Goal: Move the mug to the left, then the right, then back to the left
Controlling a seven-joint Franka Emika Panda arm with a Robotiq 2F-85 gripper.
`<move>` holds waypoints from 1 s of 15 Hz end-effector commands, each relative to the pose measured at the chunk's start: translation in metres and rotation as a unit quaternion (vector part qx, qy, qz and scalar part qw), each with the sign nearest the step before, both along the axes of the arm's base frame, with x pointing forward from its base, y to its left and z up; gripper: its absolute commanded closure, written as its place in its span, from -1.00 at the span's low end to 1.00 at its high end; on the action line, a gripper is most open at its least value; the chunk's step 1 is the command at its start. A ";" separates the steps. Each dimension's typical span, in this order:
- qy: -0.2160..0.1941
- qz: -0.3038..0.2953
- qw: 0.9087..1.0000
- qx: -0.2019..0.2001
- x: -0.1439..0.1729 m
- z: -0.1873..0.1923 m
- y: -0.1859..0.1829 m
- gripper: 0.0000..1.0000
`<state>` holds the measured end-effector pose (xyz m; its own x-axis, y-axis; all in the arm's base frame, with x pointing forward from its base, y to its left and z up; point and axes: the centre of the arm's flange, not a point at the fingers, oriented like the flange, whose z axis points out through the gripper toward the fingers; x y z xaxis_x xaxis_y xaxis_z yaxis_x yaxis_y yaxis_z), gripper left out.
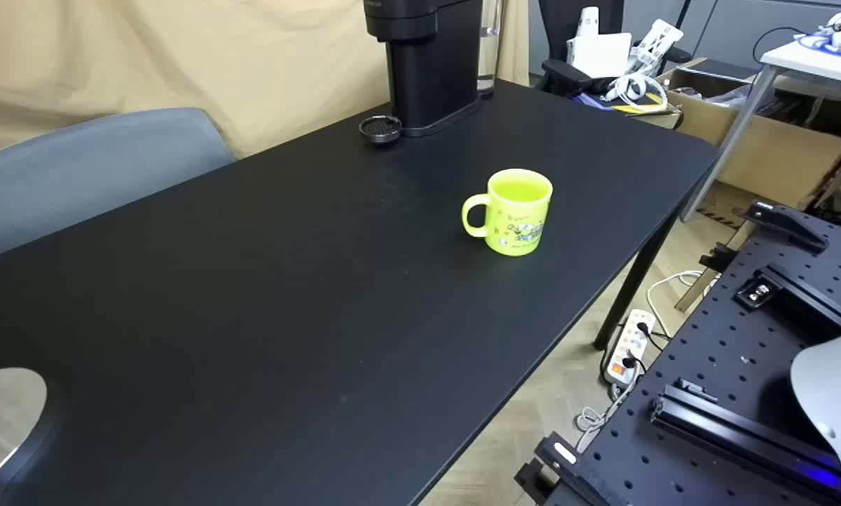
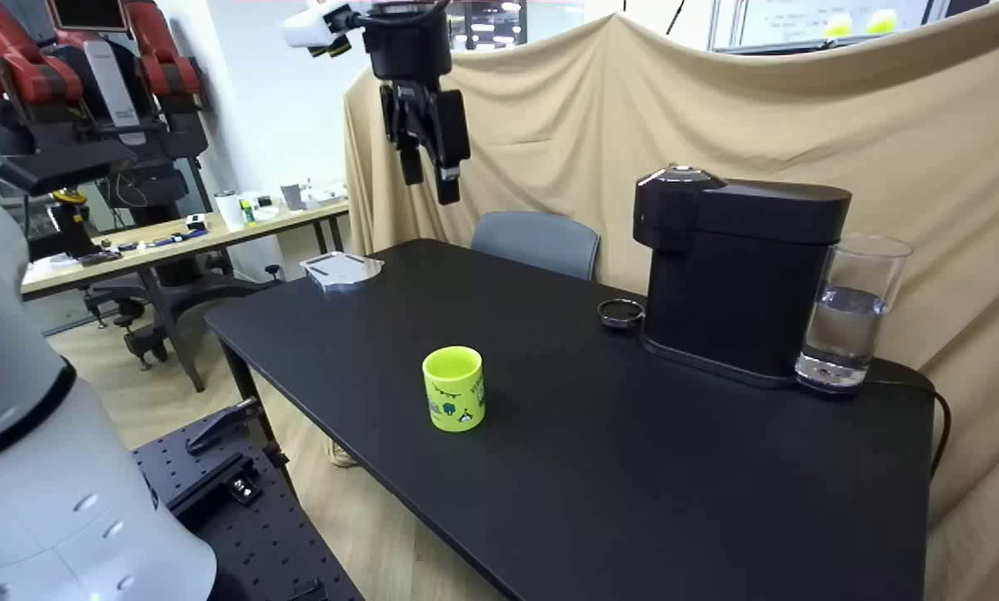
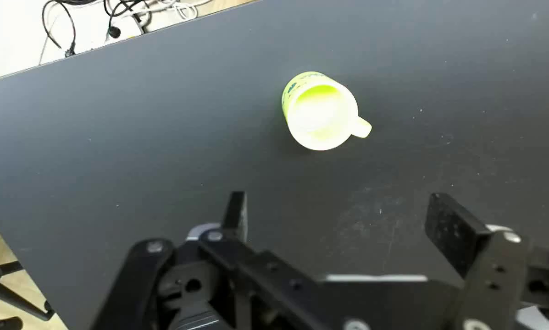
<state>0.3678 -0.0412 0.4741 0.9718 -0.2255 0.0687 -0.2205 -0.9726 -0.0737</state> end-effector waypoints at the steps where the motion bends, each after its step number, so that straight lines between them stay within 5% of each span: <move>1: 0.000 0.000 1.000 0.000 0.000 0.000 0.000 -1.00; 12: 0.000 0.000 1.000 0.000 0.000 0.000 0.000 -1.00; 15: 0.018 0.011 1.000 -0.008 0.009 -0.024 0.009 -1.00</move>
<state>0.3683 -0.0396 0.4703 0.9743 -0.2171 0.0609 -0.2128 -0.9746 -0.0701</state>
